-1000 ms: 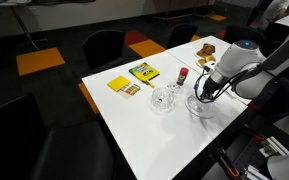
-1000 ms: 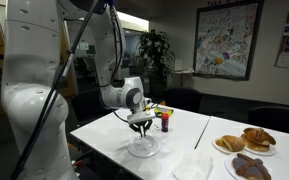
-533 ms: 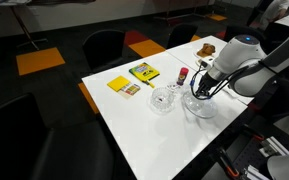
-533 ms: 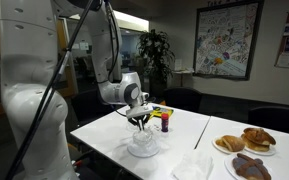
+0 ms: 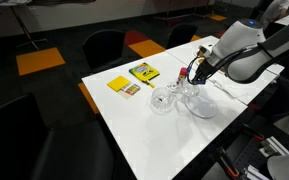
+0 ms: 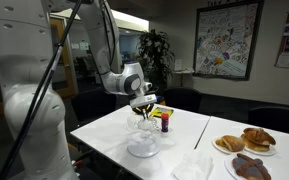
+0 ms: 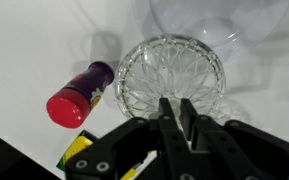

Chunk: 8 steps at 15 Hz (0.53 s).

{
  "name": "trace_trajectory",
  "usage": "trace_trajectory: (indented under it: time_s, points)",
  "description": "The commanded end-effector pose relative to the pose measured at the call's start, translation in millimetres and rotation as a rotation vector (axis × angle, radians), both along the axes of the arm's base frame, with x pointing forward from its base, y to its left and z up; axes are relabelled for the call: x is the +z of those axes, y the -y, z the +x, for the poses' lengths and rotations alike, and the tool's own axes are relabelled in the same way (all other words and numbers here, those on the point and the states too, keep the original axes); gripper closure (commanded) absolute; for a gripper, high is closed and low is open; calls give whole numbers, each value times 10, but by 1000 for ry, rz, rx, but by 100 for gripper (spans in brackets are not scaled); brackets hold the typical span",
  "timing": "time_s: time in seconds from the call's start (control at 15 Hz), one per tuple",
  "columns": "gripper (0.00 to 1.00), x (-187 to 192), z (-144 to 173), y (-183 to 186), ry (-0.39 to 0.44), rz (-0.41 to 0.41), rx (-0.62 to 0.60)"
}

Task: Cover the glass jar with the glass lid

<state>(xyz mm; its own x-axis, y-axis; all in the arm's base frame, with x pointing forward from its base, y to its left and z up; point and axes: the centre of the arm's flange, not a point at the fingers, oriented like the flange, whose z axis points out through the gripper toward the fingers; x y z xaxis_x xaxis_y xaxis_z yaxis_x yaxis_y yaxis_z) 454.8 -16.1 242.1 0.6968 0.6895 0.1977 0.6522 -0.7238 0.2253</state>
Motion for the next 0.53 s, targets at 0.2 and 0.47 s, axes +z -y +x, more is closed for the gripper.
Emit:
trace_trajectory:
  time_s: [0.2,0.47]
  points:
    - [96,352,553,-4,68,40,154]
    - [96,324,822,-238,69,76,282]
